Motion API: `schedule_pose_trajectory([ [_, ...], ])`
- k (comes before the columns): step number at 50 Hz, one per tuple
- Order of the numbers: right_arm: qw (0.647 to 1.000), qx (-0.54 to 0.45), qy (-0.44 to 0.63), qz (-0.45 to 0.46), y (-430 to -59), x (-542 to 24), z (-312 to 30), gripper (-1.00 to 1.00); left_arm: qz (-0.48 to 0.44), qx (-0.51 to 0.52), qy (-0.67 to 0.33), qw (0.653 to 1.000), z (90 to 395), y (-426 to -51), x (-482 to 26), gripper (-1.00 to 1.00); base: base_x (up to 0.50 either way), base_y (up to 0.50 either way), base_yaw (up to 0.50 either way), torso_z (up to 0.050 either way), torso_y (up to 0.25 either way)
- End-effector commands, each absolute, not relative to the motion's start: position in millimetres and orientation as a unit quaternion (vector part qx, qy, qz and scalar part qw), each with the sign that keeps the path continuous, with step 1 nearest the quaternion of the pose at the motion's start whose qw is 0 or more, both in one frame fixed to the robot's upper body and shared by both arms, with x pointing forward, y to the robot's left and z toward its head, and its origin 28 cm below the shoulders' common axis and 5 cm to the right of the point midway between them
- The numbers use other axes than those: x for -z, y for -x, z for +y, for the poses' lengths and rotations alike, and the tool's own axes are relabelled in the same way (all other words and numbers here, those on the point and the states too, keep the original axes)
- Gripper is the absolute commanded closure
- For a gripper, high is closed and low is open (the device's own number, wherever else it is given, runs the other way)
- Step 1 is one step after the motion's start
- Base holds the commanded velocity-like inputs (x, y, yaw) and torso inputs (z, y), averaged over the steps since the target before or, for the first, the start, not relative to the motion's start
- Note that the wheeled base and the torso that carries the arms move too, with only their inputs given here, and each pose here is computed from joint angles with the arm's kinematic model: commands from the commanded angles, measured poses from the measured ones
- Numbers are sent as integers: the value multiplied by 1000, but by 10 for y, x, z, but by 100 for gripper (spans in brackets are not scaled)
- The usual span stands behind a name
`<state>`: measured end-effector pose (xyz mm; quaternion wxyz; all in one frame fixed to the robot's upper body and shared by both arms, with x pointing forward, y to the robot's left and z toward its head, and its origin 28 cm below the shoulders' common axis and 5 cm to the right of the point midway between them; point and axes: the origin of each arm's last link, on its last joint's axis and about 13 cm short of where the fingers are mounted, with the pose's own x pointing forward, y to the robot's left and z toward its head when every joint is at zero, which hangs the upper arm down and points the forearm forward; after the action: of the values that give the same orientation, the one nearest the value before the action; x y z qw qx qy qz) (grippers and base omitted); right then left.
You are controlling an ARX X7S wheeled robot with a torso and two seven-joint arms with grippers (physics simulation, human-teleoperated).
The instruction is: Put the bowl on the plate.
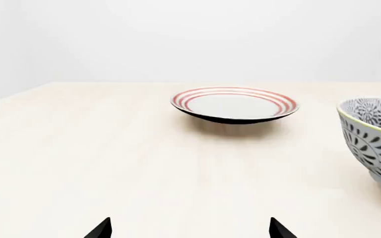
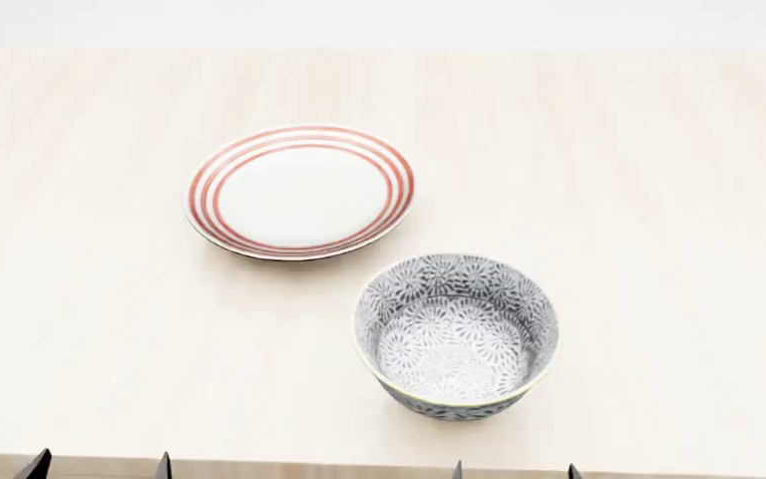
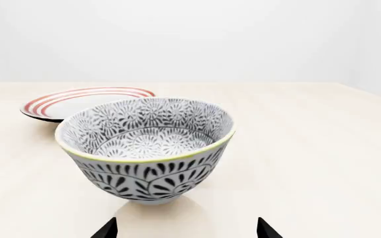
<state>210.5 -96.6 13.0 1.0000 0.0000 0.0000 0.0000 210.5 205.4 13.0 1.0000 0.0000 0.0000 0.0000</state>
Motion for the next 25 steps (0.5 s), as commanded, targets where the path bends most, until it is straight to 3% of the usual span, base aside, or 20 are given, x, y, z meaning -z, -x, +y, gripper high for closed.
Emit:
schedule_pose_trajectory([
  [1, 1000, 14, 0, -10, -2020, -209, -1014, -100, -2, 0, -2, 1000, 2025, -2016, -164, -100, 0, 0, 0, 0, 0],
  [2, 999, 15, -14, -27, -1970, -263, -1032, -100, -3, 4, -1, 1000, 1935, -1731, -153, -100, 0, 0, 0, 0, 0],
  [5, 999, 22, -14, -37, -1847, -358, -1111, -100, 2, 7, 6, 1000, 1916, -1662, -226, -100, 0, 0, 0, 0, 0],
  [11, 994, 69, -3, -81, -1595, -784, -1415, -100, 9, 18, 31, 999, 1920, -1784, -687, -100, 0, 0, 0, 0, 0],
  [19, 977, 145, -10, -154, -1093, -1334, -1929, -100, -51, -49, 21, 997, 1987, -1881, -1115, -100, 0, 0, 0, 0, 0],
  [25, 974, 152, 6, -170, -932, -1453, -1991, -100, -100, -70, 24, 992, 2037, -1795, -1335, -100, 449, 0, 0, 0, 0],
])
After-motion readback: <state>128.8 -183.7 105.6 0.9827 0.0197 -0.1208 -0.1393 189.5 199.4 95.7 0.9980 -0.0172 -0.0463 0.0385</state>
